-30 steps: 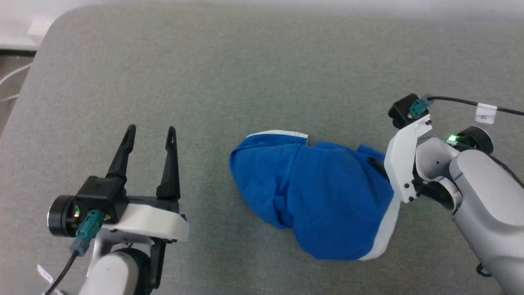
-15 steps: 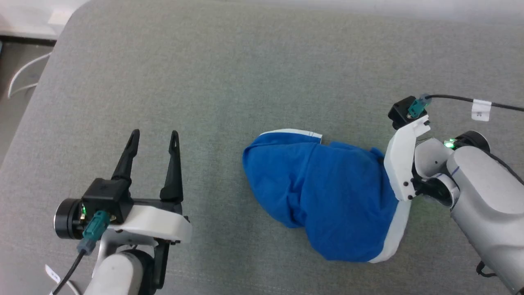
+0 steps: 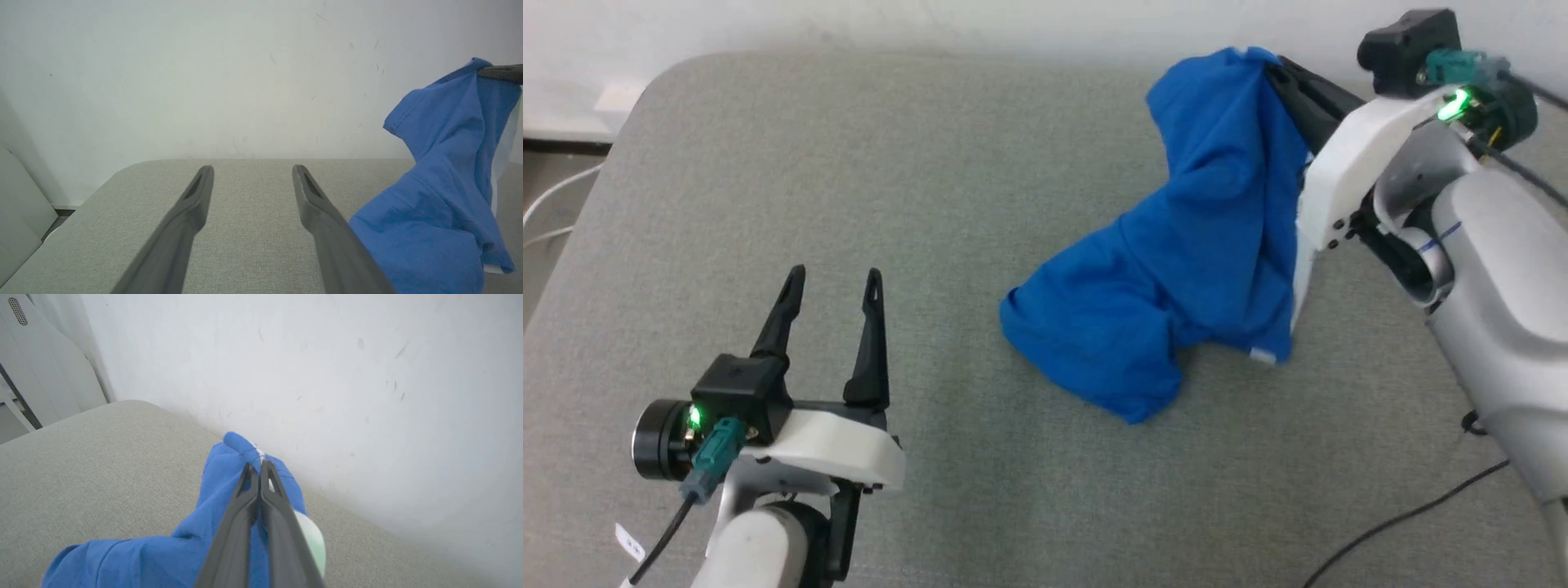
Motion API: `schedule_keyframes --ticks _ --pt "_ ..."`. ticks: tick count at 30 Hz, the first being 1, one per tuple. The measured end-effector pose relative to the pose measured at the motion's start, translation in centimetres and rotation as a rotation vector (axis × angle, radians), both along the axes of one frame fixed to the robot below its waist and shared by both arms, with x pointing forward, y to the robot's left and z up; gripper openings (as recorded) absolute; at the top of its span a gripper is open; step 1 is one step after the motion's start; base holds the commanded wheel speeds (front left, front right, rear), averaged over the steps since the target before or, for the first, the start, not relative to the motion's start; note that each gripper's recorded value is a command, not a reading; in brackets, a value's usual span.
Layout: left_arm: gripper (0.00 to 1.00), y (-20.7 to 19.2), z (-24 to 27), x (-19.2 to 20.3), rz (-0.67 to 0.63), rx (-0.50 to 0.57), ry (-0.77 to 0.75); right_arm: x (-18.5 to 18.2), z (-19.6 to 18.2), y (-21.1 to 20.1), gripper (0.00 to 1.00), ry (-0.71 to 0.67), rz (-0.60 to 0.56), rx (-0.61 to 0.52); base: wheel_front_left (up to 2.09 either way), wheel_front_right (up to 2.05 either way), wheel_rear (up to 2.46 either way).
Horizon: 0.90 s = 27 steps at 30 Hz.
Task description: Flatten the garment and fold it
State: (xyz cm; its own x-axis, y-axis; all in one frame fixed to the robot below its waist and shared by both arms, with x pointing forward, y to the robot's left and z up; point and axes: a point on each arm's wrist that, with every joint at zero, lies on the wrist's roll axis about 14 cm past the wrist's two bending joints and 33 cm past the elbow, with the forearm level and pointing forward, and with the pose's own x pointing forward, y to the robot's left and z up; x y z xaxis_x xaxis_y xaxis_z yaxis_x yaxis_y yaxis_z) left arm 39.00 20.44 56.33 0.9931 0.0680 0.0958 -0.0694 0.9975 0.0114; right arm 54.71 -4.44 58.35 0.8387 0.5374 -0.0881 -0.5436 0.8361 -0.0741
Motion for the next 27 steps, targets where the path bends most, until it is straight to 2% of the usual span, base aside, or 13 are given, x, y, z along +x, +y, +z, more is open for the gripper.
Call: schedule_keyframes --ticks 2,4,10,12,15,16,17,18,23,27 --pt "1.00 -0.3 0.1 -0.1 -0.008 -0.002 -0.004 -1.0 0.1 -0.1 0.00 -0.030 0.005 0.013 0.00 0.00 0.00" --pt "1.00 -0.4 0.2 -0.2 -0.008 -0.003 -0.001 -2.8 -1.4 -0.1 0.00 -0.020 0.023 0.004 0.00 0.00 0.00" --pt "1.00 -1.0 -0.3 -0.7 -0.025 -0.014 0.024 -13.1 -12.4 -1.1 0.00 0.284 0.050 -0.092 0.00 0.00 0.00" --pt "1.00 -1.4 -0.3 -0.6 -0.037 -0.015 0.030 -16.2 -14.3 -1.9 0.00 0.368 0.024 -0.091 0.00 0.00 0.00" --pt "1.00 -1.9 -0.2 -0.6 -0.055 -0.013 0.033 -19.4 -15.1 -2.6 0.00 0.427 -0.019 -0.095 0.00 0.00 0.00" --pt "1.00 -2.1 -0.1 -0.6 -0.061 -0.012 0.035 -20.1 -15.0 -2.7 0.09 0.436 -0.033 -0.091 0.00 0.00 0.00" --pt "1.00 -2.2 -0.1 -0.6 -0.067 -0.012 0.036 -20.5 -14.6 -2.8 0.70 0.433 -0.050 -0.078 0.00 0.00 0.00" --pt "1.00 -2.4 -0.1 -0.7 -0.071 -0.011 0.039 -20.6 -14.0 -2.9 1.00 0.423 -0.067 -0.058 0.00 0.00 0.00" --pt "1.00 -2.6 0.1 -0.7 -0.081 -0.005 0.036 -19.6 -8.9 -3.0 1.00 0.293 -0.127 0.076 0.00 0.00 0.00" --pt "1.00 -2.4 0.0 -0.6 -0.073 -0.003 0.040 -18.8 -6.9 -3.3 1.00 0.279 -0.132 0.108 0.00 0.00 0.00"
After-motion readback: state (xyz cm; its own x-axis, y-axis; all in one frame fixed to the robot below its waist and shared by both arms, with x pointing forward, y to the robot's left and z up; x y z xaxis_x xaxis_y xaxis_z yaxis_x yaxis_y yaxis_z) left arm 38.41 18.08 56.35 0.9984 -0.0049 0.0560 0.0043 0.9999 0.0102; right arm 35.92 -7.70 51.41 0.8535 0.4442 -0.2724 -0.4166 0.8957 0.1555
